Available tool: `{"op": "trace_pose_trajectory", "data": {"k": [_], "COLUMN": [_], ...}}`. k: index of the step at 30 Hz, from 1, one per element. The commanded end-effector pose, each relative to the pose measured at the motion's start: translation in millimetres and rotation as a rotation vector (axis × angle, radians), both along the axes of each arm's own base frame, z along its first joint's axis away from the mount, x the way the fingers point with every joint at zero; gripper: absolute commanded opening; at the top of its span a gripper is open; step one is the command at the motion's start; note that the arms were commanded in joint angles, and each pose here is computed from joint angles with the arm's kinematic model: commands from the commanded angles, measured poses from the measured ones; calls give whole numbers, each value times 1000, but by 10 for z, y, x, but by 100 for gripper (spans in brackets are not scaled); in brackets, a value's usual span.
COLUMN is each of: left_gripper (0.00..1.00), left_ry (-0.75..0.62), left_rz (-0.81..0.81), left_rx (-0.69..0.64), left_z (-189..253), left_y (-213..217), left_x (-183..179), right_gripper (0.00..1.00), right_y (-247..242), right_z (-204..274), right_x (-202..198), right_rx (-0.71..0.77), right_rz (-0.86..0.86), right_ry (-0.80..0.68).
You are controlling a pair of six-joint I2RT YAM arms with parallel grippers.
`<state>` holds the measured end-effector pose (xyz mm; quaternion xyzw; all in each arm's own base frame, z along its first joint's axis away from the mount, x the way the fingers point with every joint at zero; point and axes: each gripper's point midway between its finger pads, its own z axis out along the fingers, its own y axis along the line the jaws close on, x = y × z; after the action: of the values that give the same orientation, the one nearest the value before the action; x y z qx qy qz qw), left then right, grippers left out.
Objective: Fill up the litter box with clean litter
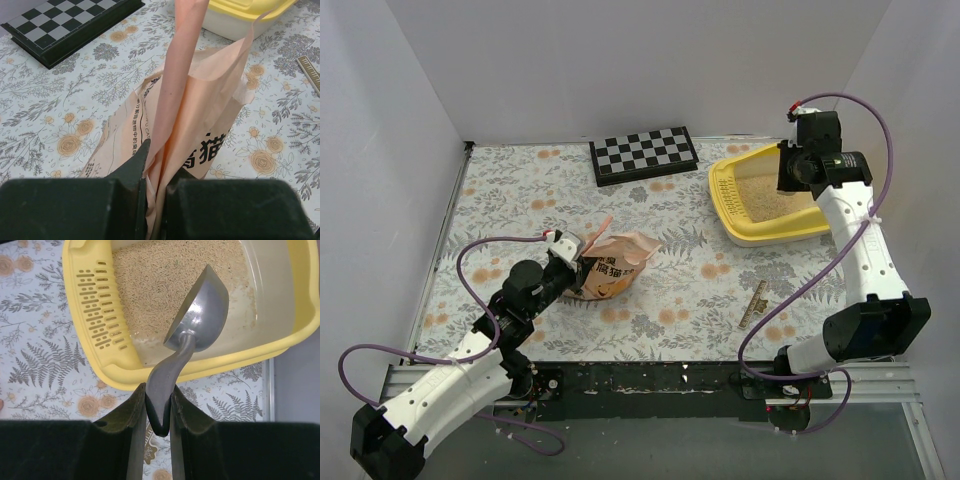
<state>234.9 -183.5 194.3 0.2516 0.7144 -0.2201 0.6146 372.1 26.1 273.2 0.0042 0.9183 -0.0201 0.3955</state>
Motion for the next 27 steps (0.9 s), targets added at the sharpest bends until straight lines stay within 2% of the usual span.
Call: {"op": "trace_pose_trajectory", "data": {"k": [1, 7, 12, 16, 20, 22, 27], "left_gripper": [0, 0, 0, 8, 15, 19, 20], "left_ry": [-83, -81, -71, -57, -49, -54, -50], "left_rz": [-28, -31, -44, -50, -69, -80, -74], "left_rx": [-83, -82, -71, -63, -63, -67, -62], "left_z": [402, 393, 361, 323, 307, 324, 294], "left_y": [-67, -76, -102, -124, -162, -181, -171], "left_x": [-13, -14, -11, 3, -5, -12, -9], "right_gripper": [1, 1, 1, 1, 1, 1, 1], "right_y": [-70, 212, 620, 985, 1356, 1485, 1724], "right_z": [281, 686, 1009, 1202, 1297, 1301, 1222], "right_x": [17, -156, -492, -777, -1063, -1166, -1405], "right_rx": [-73, 45, 213, 352, 499, 540, 583], "right_rz": [-6, 120, 299, 484, 686, 757, 903], "right_ry": [-80, -180, -269, -305, -273, -254, -174]}}
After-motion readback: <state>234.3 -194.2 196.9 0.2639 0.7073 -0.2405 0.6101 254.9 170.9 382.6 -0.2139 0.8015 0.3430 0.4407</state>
